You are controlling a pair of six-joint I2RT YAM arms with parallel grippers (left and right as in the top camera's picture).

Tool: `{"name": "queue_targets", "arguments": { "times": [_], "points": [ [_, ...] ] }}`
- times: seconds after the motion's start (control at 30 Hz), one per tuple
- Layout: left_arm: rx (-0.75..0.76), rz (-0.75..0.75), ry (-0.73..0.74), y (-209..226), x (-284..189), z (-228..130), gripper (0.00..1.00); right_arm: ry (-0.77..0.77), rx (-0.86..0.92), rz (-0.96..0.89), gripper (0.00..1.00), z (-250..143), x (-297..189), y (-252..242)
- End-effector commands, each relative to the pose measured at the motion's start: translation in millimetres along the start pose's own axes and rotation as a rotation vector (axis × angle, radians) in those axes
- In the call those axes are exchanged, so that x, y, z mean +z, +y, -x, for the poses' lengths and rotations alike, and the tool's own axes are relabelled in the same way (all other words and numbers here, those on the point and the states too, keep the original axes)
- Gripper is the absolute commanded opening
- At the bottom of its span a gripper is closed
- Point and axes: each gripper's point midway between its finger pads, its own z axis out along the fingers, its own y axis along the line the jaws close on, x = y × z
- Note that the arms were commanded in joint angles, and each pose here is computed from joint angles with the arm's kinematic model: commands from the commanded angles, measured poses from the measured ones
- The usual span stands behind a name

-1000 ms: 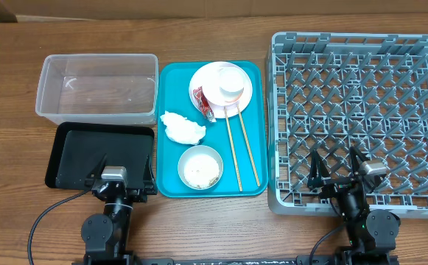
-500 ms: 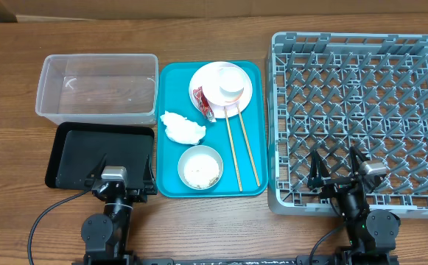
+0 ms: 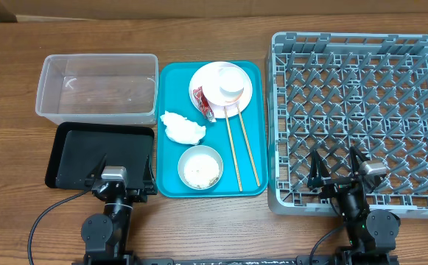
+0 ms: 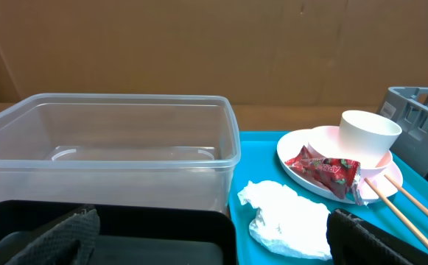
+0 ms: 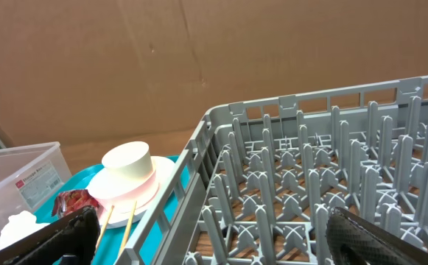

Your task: Sort waste into correct bins and load items into the dishwasher

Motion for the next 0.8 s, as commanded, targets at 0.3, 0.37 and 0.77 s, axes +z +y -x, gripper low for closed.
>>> {"name": "queue_targets", "arguments": {
  "times": [0.3, 0.37, 0.77],
  "points": [
    [0.031, -0.020, -0.082, -5, -1, 19, 1.00, -0.008, -0.007, -0.002, 1.00, -1, 0, -1],
    [0.029, -0.031, -0.081, -6, -1, 19, 1.00, -0.008, -0.006, -0.002, 1.00, -1, 0, -1],
    [-0.034, -0.350, -0.080, -60, -12, 24, 1.00, -0.008, -0.007, -0.002, 1.00, -1, 0, -1]
  ]
}}
